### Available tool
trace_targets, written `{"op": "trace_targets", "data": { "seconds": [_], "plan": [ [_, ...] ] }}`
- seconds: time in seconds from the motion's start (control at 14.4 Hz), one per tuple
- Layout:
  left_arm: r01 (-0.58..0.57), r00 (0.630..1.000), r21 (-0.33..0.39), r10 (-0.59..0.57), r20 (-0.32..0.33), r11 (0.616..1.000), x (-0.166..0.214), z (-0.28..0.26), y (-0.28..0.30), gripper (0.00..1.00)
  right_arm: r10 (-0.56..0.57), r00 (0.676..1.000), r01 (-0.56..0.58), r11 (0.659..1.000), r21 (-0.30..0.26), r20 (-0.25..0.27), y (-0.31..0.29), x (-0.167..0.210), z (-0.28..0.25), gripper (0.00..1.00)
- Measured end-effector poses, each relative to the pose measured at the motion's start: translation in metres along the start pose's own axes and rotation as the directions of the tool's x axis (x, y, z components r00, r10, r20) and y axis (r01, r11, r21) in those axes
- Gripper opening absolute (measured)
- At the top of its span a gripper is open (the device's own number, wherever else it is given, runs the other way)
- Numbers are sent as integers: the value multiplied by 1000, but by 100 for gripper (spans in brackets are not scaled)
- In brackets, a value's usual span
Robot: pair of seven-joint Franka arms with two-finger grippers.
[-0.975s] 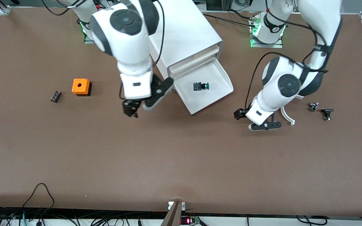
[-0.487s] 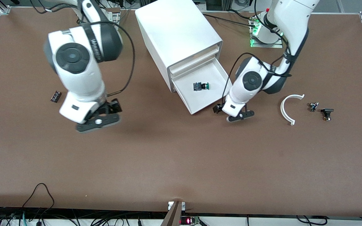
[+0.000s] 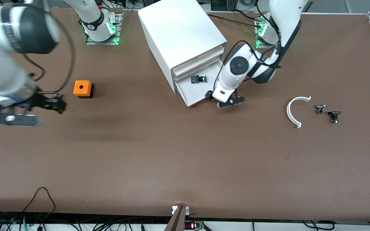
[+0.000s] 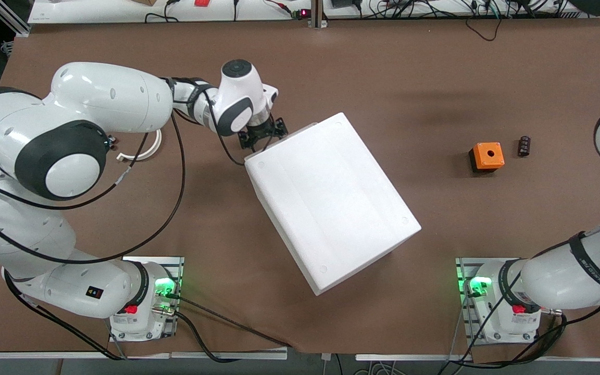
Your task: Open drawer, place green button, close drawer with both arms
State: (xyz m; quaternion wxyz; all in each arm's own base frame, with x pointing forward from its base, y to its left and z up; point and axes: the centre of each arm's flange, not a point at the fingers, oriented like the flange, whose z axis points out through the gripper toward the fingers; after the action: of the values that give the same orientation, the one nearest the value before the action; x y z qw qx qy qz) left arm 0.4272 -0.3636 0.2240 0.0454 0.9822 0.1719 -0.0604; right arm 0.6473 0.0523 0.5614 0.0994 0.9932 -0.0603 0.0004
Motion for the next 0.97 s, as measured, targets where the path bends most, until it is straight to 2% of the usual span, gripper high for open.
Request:
{"op": "trace_targets", "data": {
  "seconds": [0.21, 0.28, 0.49, 0.63, 0.77, 0.97],
  "plan": [
    [81, 996, 8, -81, 25, 997, -58, -1, 20, 100, 103, 994, -107, 990, 93, 47, 60, 1, 14, 100],
    [99, 995, 10, -100, 30, 995, -68, -1, 23, 100, 110, 992, -116, 987, 107, 60, 69, -2, 16, 100],
    [119, 992, 12, -119, 28, 993, -66, -3, 22, 100, 76, 993, -86, 990, 113, 93, 75, -12, 18, 100],
    [162, 987, -11, -162, 6, 987, -41, -16, 18, 100, 61, 991, -76, 988, 136, 117, 76, -26, 22, 100],
    [204, 978, -65, -206, -40, 977, 11, -47, 4, 100, -2, 995, -14, 988, 156, 101, 90, -43, 27, 100],
    [87, 986, -102, -100, -132, 991, 93, -108, -45, 100, -63, 995, 49, 984, 169, 82, 117, -67, 33, 100]
  ]
}}
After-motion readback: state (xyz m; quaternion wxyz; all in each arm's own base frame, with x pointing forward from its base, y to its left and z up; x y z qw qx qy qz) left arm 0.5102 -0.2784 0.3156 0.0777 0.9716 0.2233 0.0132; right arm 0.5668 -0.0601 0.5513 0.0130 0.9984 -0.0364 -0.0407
